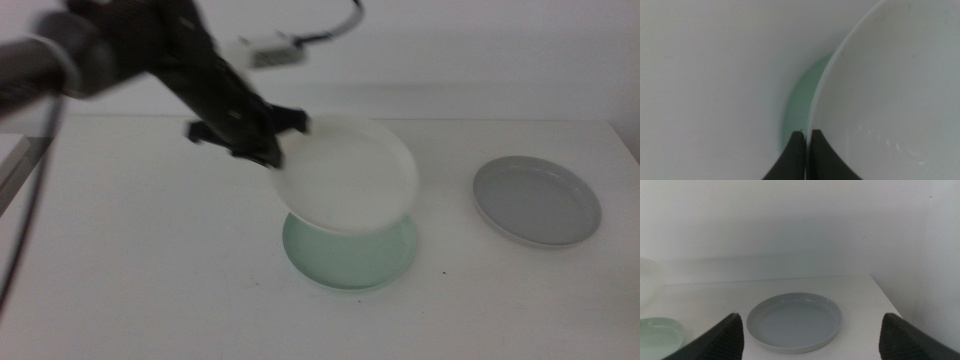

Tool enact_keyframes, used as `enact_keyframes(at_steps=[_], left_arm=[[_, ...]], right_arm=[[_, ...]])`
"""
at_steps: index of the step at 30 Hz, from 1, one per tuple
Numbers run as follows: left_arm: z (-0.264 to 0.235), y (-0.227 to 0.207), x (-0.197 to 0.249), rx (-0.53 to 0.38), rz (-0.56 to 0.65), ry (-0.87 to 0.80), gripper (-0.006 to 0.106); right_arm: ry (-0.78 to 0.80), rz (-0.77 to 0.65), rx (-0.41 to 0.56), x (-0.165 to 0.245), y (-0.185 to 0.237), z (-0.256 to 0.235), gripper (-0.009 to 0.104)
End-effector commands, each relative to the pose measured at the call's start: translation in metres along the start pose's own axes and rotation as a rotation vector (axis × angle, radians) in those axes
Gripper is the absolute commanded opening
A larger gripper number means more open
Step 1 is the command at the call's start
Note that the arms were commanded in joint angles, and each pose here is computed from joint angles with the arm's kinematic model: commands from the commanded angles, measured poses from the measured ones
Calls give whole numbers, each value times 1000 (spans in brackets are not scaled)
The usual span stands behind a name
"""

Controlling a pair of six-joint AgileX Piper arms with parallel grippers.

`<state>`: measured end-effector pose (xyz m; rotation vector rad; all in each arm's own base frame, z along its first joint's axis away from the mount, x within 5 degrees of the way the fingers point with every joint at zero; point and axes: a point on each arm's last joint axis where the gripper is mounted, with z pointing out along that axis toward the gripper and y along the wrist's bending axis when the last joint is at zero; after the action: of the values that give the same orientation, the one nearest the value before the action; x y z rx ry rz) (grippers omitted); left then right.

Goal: Stack the three bowls on top of each other.

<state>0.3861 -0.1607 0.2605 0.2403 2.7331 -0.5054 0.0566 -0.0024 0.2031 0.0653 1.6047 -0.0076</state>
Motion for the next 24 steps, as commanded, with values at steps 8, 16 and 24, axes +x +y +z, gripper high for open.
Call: enact_keyframes(at_steps=[8,16,24], left_arm=[[54,-19,13,4,-23,89,-2],[67,-14,20,-18,-17,159,-2],[68,-10,22,-41,-4,187,-2]], right_arm=[[-13,-8,1,0,0,0,93],[-13,-8,1,0,0,0,93],[-13,-8,1,0,0,0,93]])
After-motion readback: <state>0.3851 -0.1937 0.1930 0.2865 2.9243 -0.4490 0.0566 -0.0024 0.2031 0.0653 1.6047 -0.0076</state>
